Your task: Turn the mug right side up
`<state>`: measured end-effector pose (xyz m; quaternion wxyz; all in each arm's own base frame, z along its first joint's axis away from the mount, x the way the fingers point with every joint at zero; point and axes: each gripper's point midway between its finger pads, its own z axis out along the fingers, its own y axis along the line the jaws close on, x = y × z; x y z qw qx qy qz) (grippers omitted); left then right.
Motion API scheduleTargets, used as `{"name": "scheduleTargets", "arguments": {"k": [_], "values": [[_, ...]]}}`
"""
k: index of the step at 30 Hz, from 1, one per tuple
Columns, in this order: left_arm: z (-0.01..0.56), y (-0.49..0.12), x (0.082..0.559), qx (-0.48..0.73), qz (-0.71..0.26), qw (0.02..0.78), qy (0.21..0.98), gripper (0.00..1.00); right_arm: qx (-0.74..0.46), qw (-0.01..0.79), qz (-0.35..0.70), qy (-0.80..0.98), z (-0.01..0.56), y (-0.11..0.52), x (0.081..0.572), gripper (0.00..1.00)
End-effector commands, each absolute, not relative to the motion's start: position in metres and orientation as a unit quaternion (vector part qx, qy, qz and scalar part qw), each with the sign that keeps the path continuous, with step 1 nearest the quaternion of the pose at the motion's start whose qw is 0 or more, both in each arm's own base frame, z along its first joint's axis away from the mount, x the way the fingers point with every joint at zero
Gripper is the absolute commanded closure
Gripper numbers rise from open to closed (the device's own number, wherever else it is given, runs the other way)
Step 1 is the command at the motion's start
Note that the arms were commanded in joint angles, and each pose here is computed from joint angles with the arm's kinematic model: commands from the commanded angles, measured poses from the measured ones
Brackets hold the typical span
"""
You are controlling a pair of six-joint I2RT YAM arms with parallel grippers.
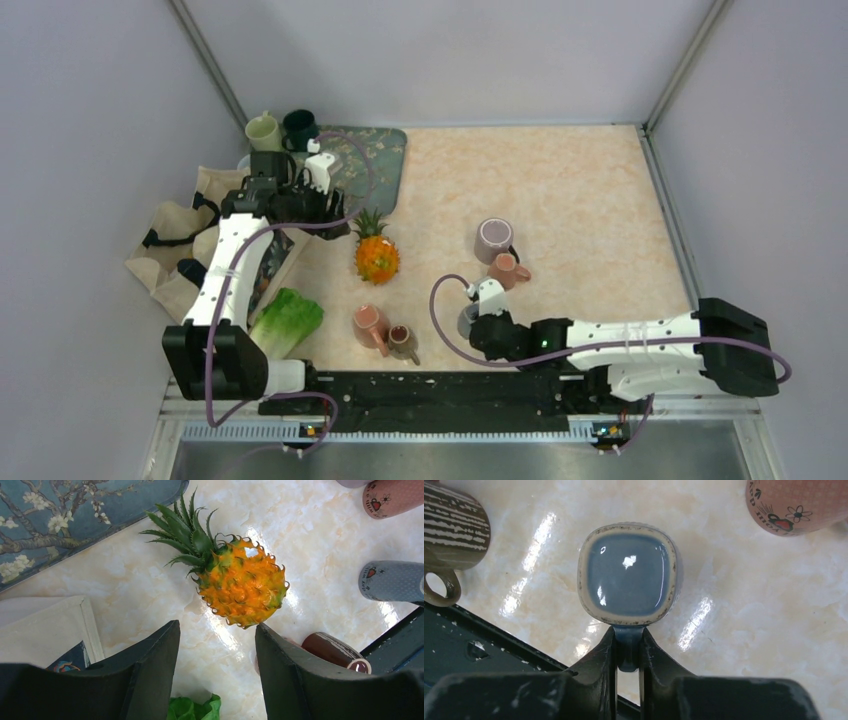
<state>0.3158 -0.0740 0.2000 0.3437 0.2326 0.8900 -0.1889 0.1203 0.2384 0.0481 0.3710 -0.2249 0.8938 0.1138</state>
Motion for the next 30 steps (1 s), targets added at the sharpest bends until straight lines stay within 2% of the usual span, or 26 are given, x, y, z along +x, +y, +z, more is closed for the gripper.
{"name": "scheduleTargets", "arguments": {"k": [1,4,7,13,18,24,30], "values": [[0.223,-0.083,0.316,0.238,-0.210,0.369,0.873,0.38,-0.212,0.379,0.144,0.889,0.057,0.252,0.133,1.00],[0.236,-0.092,0.309,0.244,-0.240,0.368,0.865,0.38,-0.210,0.378,0.164,0.887,0.065,0.257,0.140,1.00],[0.264,-0.104,0.302,0.243,-0.286,0.384,0.844,0.38,-0.199,0.398,0.223,0.868,0.098,0.272,0.152,1.00],[0.337,-0.137,0.294,0.204,-0.408,0.433,0.778,0.36,-0.114,0.495,0.448,0.736,0.237,0.301,0.205,1.00],[0.373,-0.171,0.274,0.163,-0.549,0.379,0.727,0.34,-0.089,0.556,0.536,0.630,0.327,0.306,0.232,1.00],[0.365,-0.211,0.260,0.204,-0.560,0.350,0.722,0.31,-0.086,0.547,0.639,0.533,0.382,0.321,0.240,1.00],[0.364,-0.224,0.268,0.211,-0.567,0.345,0.718,0.31,-0.103,0.535,0.662,0.515,0.394,0.332,0.238,1.00]]}}
